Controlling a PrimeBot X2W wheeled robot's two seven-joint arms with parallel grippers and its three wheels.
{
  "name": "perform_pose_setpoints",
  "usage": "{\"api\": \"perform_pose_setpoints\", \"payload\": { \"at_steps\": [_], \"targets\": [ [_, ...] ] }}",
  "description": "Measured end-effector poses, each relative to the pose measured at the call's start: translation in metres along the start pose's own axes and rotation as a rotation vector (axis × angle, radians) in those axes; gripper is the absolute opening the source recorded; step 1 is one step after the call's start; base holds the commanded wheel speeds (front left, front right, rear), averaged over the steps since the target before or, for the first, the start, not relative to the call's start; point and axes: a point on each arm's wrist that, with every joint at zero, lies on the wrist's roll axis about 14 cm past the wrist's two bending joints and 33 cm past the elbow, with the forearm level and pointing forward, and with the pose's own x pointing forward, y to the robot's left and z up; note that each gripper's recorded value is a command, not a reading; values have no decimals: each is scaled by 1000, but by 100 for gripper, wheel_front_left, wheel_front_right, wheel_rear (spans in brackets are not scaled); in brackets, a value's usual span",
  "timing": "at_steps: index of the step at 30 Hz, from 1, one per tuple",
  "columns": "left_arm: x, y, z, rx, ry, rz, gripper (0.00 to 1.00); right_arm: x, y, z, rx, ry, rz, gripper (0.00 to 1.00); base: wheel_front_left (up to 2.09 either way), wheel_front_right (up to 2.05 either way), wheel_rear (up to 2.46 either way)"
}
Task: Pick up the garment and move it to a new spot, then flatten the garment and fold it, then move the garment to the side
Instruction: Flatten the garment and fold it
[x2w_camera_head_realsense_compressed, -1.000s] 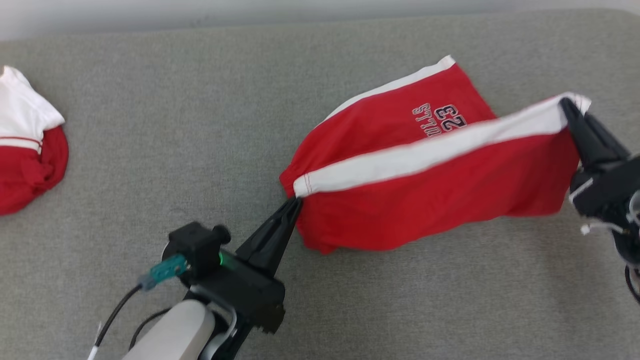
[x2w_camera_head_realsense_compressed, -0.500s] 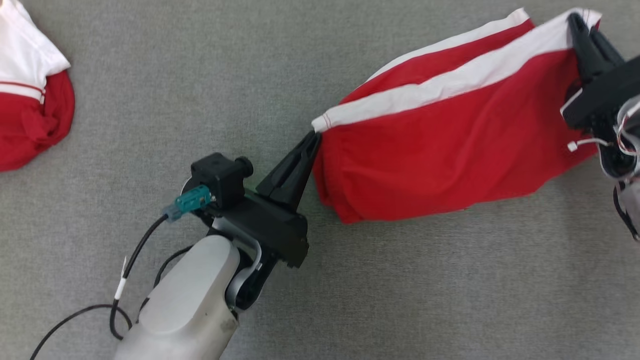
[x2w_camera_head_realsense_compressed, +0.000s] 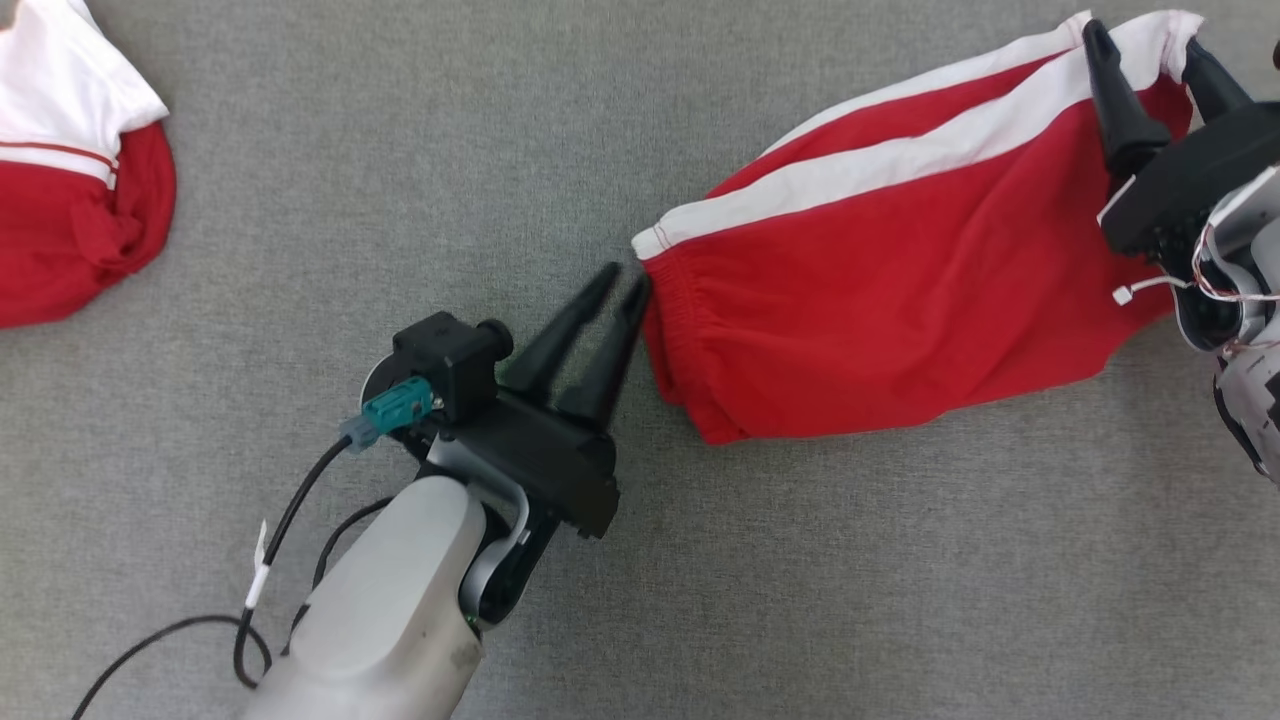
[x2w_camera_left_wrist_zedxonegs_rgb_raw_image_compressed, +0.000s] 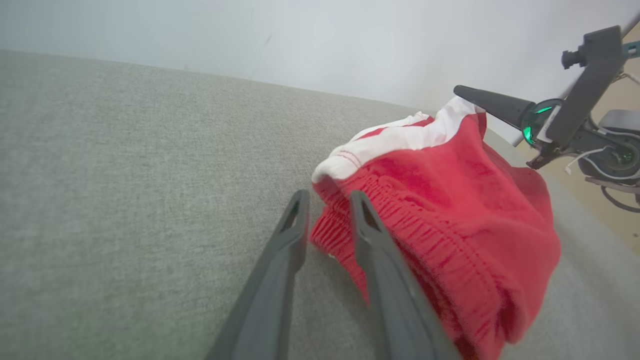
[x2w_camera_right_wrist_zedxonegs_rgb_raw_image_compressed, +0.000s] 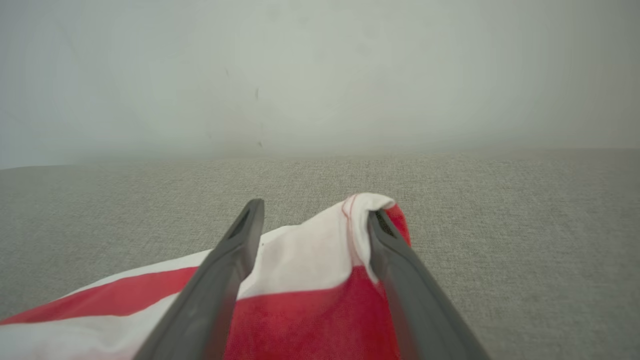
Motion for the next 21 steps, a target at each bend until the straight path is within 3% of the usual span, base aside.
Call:
{"api": "perform_pose_setpoints", "payload": {
  "at_steps": [9, 15, 21],
  "targets": [
    [-30, 8, 25, 48, -77, 74, 100, -41, -21, 4, -48, 5, -29, 100, 0, 0, 0],
    [-62, 36, 70, 166, -215, 232, 100, -65, -32, -6, -30, 40, -61, 100, 0, 0, 0],
    [-95, 66, 79, 222, -255, 376, 100, -65, -36, -29, -5, 108, -80, 100, 0, 0, 0]
  ]
}}
